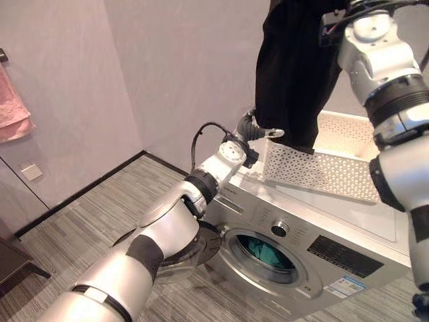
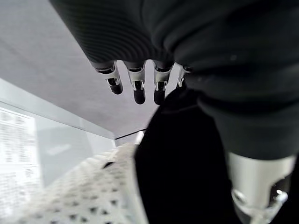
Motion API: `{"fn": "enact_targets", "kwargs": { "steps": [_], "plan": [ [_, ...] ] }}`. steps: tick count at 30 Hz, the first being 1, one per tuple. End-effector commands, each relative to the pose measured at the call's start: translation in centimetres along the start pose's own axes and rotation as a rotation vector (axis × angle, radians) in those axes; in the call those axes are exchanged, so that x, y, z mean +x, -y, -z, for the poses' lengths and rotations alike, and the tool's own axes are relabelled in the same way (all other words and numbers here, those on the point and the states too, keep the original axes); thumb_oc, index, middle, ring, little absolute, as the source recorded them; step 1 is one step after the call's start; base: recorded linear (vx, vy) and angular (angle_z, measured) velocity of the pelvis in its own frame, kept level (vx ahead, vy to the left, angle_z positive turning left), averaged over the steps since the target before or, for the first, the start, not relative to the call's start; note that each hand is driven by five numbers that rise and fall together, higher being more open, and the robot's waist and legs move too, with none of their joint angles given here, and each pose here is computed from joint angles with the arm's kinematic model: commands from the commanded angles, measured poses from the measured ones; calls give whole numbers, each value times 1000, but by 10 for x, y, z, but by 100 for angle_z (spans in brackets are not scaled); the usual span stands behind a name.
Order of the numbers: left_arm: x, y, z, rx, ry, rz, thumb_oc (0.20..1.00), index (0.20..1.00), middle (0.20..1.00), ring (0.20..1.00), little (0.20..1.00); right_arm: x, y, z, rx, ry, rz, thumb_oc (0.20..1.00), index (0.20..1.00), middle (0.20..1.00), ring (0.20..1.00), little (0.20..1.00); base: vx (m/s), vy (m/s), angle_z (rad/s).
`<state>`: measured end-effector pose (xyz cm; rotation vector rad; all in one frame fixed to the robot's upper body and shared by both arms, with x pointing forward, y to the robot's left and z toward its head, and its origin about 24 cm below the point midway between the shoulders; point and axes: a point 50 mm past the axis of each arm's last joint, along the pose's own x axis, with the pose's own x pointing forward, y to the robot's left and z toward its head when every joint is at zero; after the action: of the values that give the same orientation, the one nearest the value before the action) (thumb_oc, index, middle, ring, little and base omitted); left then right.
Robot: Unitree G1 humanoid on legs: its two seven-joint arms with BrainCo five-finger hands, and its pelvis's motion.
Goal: Grab the laundry basket,head to the washer,open it,put in the laundry and shut it.
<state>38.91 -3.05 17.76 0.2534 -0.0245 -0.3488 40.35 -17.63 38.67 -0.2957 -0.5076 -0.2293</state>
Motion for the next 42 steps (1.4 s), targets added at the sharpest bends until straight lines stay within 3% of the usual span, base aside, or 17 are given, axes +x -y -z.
{"fn": "enact_targets", "kwargs": {
  "steps": [1,6,11,18,30,42],
  "plan": [
    [6,-7,-38,-69,67,-29,1000,1000,1000,1000,1000,8,21,-39,37,88,76,200,200,200,200,200,0,0,0],
    [0,28,-31,-202,40,72,1000,1000,1000,1000,1000,8,22,-39,91,88,84,200,200,200,200,200,0,0,0],
    [-1,33,-54,-249,96,90,1000,1000,1000,1000,1000,5,6,-46,122,128,44,200,200,200,200,200,4,-6,-2],
    [2,-1,-96,-240,206,5,1000,1000,1000,1000,1000,-2,-20,-46,119,164,-42,200,200,200,200,200,12,-17,-19],
    [2,-52,-124,8,290,-131,1000,1000,1000,1000,1000,-3,-25,-29,184,110,-88,200,200,200,200,200,3,-11,-9],
    [6,-39,-93,-36,208,-75,1000,1000,1000,1000,1000,-12,-43,-15,233,95,-168,200,200,200,200,200,1,1,-1]
  ]
}}
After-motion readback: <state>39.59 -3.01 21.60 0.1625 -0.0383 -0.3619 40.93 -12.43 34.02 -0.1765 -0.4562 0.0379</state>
